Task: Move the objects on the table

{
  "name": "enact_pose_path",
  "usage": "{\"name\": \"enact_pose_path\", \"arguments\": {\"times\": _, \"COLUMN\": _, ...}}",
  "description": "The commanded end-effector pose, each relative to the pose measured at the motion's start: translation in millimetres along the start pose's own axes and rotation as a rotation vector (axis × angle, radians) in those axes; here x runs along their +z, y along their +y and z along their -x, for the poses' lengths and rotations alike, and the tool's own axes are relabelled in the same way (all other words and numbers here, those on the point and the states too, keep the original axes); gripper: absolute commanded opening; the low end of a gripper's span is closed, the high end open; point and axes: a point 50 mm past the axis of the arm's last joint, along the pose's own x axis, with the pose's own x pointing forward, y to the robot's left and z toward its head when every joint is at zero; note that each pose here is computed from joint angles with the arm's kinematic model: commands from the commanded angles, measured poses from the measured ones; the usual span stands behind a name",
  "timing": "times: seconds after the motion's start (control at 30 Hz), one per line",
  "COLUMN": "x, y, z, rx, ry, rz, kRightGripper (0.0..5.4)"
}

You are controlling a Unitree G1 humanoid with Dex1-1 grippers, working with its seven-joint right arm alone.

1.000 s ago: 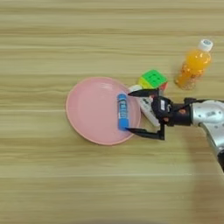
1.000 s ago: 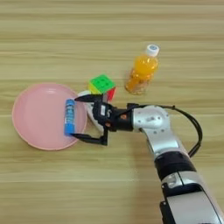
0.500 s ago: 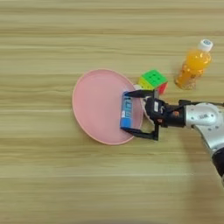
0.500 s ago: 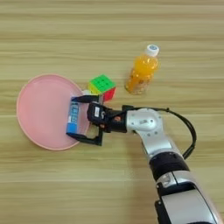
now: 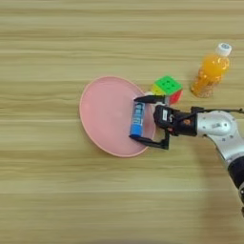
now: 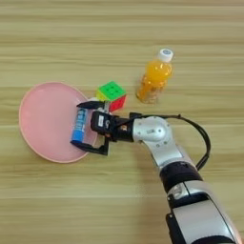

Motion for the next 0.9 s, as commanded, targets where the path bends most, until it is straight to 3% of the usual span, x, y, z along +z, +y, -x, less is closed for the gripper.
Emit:
{"name": "enact_pose_path", "arguments": {"times": 0.03, "x": 9.6, "y": -21.6, "z": 4.5, "rx": -0.038, "ry": 0.025, "rz": 0.078, "kRightGripper": 5.36}}
{"name": "enact_pose_path", "arguments": {"times": 0.53, "x": 4.1, "y": -17.5, "z": 6.5, "rx": -0.002, "ry": 0.061, "rz": 0.068, "kRightGripper": 5.36}}
{"name": "enact_pose_path", "arguments": {"times": 0.9, "x": 25.1, "y": -29.4, "z": 7.9, "rx": -0.076, "ry": -0.103, "rz": 0.064, "kRightGripper": 5.36}}
